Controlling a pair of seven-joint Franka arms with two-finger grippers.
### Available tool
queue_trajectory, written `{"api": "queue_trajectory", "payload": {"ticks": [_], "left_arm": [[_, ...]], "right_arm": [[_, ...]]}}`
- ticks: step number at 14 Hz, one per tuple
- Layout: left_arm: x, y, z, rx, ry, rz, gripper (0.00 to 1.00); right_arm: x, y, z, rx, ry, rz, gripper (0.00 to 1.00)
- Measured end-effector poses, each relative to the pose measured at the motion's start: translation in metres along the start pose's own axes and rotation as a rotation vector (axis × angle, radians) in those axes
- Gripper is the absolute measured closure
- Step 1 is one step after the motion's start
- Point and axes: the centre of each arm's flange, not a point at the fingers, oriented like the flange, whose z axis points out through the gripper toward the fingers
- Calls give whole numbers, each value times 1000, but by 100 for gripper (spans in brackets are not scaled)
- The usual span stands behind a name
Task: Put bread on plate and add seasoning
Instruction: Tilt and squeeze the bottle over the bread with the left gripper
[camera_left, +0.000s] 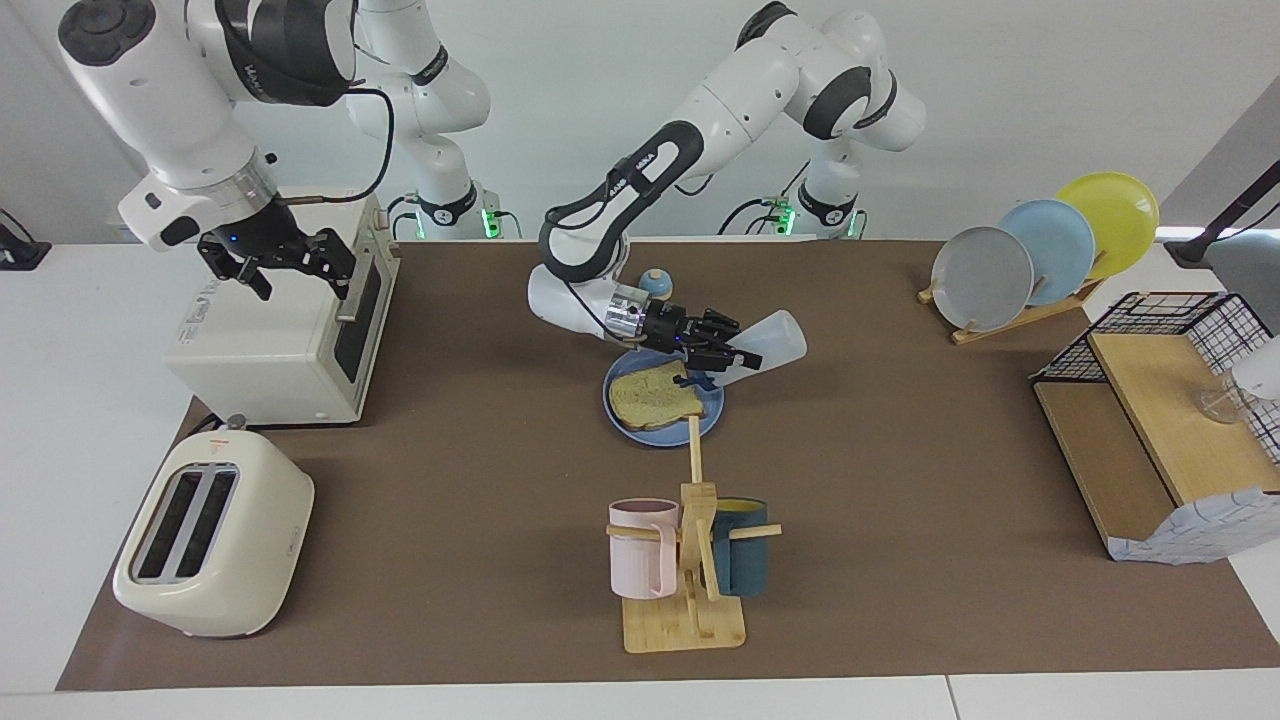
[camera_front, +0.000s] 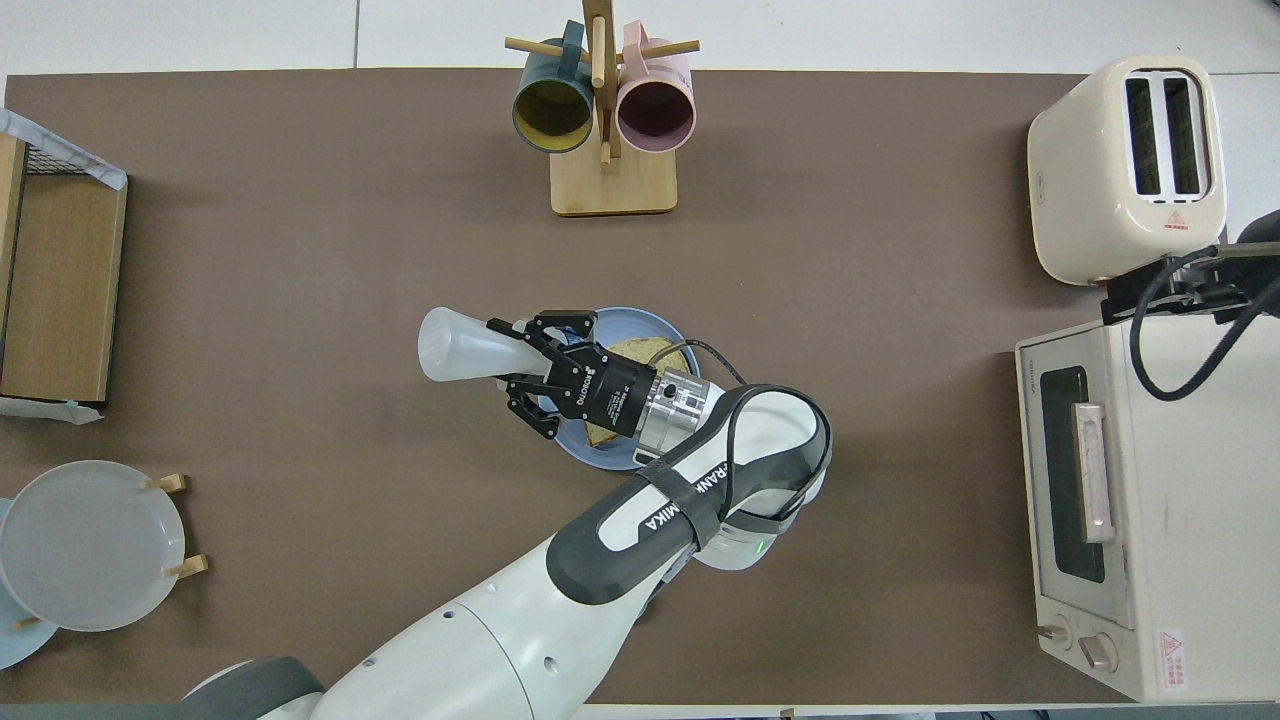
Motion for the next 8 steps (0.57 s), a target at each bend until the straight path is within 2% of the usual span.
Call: {"api": "queue_trajectory", "payload": {"ticks": [3,8], "left_arm": [[-2,-5,0,30,-8,-20,56],[12,6,-31,145,84,-1,56]], "right_arm": [[0,-1,0,4,2,0,0],[0,0,-1,5,3,2,0]]}}
